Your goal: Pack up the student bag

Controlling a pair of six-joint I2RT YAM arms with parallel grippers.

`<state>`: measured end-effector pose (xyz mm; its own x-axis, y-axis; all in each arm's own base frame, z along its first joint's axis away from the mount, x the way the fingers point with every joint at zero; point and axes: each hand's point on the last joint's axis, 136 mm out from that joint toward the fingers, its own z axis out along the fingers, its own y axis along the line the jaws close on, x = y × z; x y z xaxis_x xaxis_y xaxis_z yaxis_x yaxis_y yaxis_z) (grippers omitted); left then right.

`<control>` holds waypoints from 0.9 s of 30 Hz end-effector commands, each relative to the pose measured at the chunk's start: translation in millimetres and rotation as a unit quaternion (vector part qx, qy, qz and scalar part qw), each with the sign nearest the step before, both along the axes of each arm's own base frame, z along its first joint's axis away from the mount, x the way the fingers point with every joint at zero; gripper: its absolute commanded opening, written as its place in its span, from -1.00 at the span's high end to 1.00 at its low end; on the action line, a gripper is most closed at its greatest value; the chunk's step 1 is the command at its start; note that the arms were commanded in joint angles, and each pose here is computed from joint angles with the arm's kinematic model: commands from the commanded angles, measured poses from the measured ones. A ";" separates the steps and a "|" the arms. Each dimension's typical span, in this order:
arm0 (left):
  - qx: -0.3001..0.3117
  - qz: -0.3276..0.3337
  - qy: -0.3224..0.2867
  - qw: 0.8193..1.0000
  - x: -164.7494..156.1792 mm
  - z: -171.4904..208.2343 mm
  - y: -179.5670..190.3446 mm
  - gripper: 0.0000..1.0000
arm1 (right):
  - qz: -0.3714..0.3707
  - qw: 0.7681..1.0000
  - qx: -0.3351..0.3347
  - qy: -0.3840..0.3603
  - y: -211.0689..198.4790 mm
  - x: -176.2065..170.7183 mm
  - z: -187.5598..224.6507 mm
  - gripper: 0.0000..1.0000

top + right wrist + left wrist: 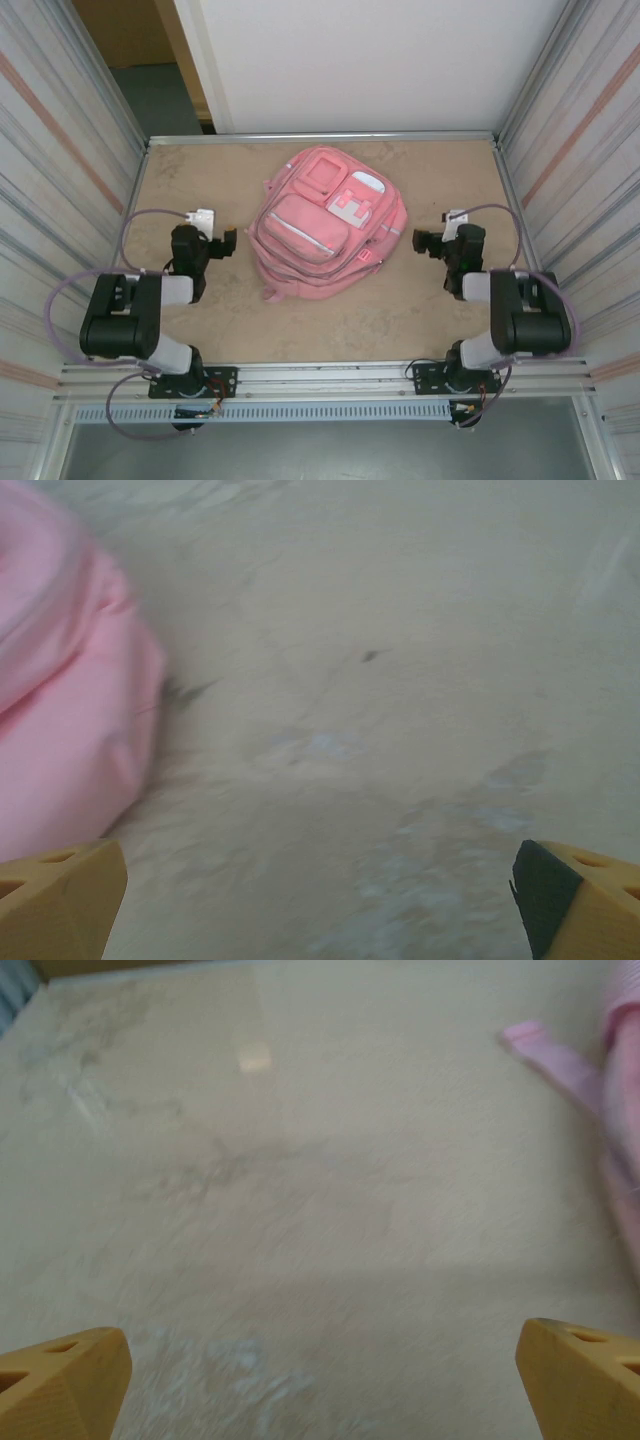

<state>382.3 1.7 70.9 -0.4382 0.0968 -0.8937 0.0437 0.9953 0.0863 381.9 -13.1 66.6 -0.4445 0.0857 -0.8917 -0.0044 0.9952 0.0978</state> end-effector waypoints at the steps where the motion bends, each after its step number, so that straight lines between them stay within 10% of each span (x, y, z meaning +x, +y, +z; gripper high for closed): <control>1: -0.035 -0.039 -0.039 0.998 14.5 22.9 -16.3 -0.97 | -0.001 0.999 0.026 -0.034 0.8 12.1 18.1 -0.97; 27: -0.023 -0.031 -0.030 0.999 13.3 20.7 -16.9 -0.97 | -0.034 0.999 -0.010 -0.016 -1.2 14.2 13.3 -0.97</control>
